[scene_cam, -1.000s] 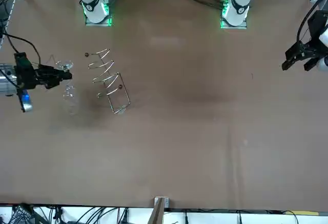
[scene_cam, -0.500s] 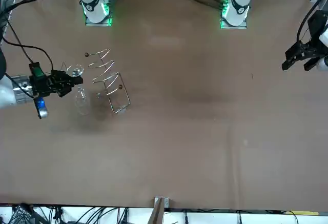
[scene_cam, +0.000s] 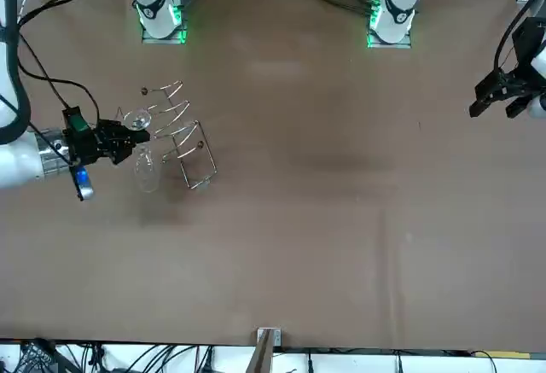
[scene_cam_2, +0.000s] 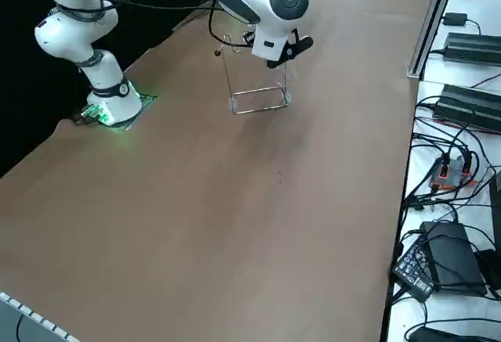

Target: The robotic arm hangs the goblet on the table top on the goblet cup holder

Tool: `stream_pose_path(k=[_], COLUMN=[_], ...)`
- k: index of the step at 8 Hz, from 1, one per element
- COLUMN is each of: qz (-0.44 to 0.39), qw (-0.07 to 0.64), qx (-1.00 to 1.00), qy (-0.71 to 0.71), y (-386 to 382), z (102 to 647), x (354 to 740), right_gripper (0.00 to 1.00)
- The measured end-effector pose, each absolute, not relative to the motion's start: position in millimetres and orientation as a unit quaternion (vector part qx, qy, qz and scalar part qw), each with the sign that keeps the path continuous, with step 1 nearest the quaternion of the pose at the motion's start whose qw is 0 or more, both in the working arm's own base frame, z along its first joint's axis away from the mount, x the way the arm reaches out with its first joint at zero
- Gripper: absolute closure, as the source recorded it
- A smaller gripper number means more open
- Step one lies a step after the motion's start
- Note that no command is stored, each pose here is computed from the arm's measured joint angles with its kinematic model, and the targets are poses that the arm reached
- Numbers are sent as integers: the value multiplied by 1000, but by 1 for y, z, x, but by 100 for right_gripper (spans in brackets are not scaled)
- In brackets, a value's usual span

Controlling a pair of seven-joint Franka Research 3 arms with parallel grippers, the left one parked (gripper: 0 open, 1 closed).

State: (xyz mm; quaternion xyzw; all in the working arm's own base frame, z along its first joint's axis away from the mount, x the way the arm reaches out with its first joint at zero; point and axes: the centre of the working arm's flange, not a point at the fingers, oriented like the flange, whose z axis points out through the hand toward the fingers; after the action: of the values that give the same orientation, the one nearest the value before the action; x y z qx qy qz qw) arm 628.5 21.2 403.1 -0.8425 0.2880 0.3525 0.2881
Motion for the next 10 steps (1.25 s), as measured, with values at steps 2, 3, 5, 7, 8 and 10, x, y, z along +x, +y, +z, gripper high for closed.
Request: stream_pose_path(k=[2, 3, 5, 7, 8, 10], qz=[351, 349, 340, 347, 352, 359], qw=[288, 288, 290, 287, 283, 278], qx=[-842, -842, -842, -839, -836, -833], qy=[291, 293, 302, 306, 310, 315], y=[19, 19, 17, 23, 27, 36], z=[403, 401, 391, 379, 376, 374], x=[629, 630, 636, 638, 638, 638], right_gripper=[89, 89, 89, 89, 89, 89])
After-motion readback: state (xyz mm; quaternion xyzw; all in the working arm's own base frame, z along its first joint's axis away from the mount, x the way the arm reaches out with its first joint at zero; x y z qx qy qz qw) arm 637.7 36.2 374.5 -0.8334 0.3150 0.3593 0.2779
